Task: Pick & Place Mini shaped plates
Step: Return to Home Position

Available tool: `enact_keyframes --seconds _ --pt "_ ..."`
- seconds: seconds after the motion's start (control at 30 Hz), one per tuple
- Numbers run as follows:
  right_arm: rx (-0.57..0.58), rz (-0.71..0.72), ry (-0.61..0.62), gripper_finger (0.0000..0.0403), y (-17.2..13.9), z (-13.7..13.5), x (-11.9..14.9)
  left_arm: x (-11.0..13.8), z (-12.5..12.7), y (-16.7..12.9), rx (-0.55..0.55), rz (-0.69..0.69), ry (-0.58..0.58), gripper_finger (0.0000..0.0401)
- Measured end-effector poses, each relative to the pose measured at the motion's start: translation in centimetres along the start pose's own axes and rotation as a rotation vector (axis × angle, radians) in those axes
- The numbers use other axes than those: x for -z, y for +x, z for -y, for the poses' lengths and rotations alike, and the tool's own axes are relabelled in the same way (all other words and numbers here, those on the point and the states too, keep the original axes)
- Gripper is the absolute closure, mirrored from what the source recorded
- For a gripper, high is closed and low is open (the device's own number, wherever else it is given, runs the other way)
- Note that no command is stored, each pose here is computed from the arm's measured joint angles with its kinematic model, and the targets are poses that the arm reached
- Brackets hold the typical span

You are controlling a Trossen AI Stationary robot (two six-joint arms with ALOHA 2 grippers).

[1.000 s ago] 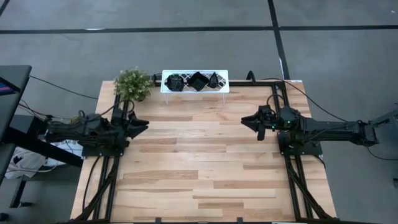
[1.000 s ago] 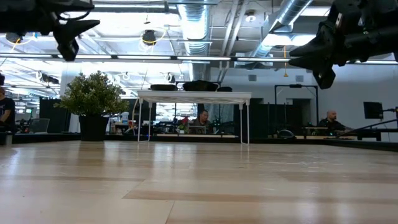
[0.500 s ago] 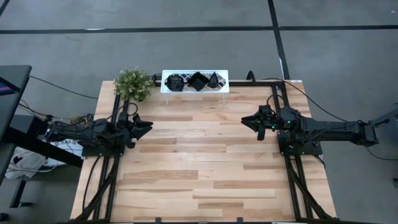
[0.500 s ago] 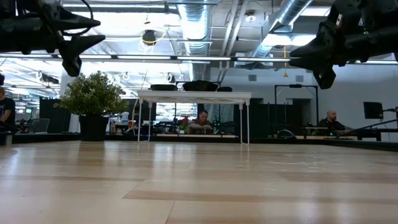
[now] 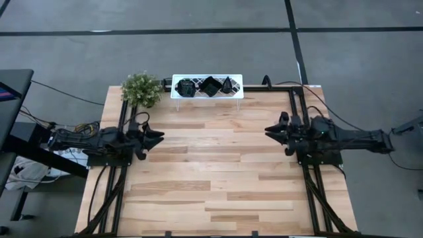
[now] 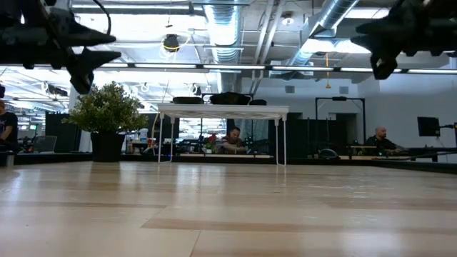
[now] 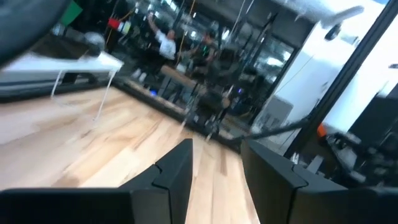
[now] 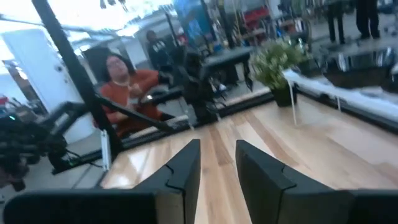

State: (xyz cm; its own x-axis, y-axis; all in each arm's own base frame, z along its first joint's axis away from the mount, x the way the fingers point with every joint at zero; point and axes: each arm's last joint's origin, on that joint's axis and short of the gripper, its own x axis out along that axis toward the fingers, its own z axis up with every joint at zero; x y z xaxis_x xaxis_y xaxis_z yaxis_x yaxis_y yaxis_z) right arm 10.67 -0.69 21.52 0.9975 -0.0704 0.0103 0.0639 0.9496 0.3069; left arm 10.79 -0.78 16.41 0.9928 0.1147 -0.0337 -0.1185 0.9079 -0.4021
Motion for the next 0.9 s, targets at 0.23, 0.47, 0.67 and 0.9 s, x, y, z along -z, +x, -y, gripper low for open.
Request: enact_keyframes --seconds 0.23,0.47,0.67,0.9 --pt "0.047 -0.010 -0.009 0.0305 -1.2 0.1 0.4 0.4 -0.2 0.0 -0.019 -0.035 0.010 0.0262" --pt "0.056 -0.038 -0.030 0.0305 -1.7 0.2 0.7 0.3 -0.2 0.0 -0.021 -0.034 0.115 0.0262" --pt "0.064 -0.071 -0.062 0.0305 -1.7 0.3 1.0 0.3 -0.2 0.0 -0.018 -0.035 0.269 0.0262" --pt "0.064 -0.088 -0.057 0.0305 -1.1 0.8 2.9 0.5 -0.2 0.1 -0.025 -0.055 0.270 0.0262"
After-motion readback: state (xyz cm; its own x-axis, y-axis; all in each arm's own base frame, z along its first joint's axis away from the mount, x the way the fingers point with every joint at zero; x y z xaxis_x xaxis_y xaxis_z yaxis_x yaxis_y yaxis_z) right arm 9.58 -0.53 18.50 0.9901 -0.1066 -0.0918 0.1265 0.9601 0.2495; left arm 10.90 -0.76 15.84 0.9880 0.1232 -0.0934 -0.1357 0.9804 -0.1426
